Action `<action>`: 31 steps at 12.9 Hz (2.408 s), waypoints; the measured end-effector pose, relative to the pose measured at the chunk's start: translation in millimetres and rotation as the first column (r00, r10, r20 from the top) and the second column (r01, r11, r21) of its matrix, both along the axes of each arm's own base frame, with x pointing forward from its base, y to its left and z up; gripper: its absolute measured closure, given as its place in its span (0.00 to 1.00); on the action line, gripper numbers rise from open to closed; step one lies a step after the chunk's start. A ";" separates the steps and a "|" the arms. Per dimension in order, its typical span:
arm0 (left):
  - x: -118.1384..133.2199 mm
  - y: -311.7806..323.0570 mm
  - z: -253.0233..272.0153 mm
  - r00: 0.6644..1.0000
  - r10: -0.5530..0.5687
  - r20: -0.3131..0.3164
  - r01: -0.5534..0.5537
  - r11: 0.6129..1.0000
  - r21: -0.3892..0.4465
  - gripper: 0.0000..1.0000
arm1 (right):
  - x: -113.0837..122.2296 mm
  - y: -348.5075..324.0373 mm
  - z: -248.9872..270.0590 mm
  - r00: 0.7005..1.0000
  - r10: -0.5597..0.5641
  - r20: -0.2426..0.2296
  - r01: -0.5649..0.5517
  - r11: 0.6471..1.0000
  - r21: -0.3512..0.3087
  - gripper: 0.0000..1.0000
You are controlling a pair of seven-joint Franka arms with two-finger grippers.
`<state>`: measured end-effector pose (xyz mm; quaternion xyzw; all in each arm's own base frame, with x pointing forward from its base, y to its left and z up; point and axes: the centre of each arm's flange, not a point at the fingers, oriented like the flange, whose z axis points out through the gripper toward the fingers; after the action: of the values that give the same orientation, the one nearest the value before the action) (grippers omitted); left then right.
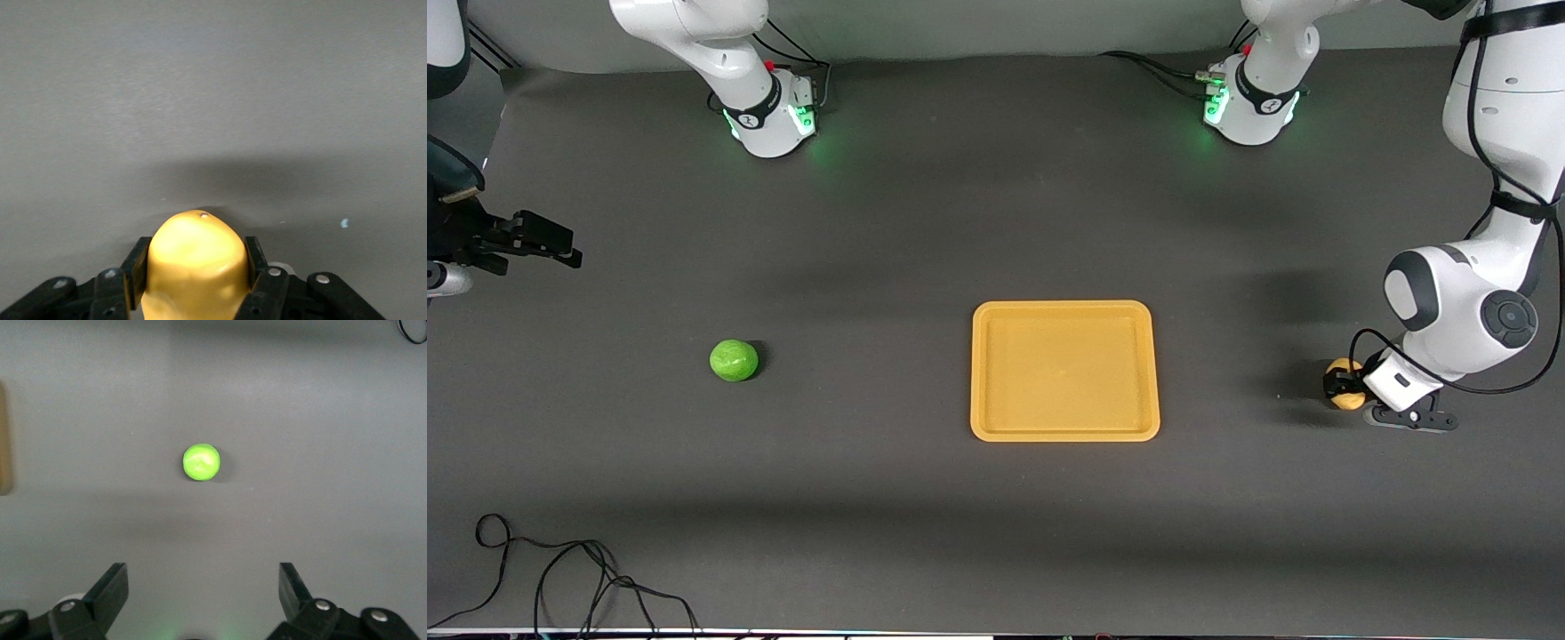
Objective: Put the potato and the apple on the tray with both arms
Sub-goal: 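Close the left gripper on the potato and lift it, then carry the potato with the left gripper over the yellow tray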
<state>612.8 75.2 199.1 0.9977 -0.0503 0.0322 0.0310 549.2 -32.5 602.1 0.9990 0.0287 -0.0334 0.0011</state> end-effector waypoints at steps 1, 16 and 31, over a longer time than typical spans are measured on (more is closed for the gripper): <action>1.7 -16.6 3.0 1.000 0.013 -0.002 -0.013 1.000 -0.028 0.39 | 0.0 0.0 0.0 1.000 0.000 0.000 0.000 1.000 0.000 0.00; -4.1 -365.4 39.7 0.946 0.317 -0.062 -0.318 0.948 -0.013 0.39 | -0.5 -0.7 -2.3 1.000 -0.001 -0.005 0.001 1.000 0.000 0.00; -19.9 -402.1 2.4 0.935 0.352 -0.043 -0.352 0.936 0.011 0.20 | -0.7 -1.0 -3.8 1.000 -0.002 -0.008 0.002 1.000 0.001 0.00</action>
<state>592.9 -327.0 201.5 0.9911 0.1297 0.0151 0.0244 548.6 -33.5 598.3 0.9989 0.0279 -0.0375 0.0007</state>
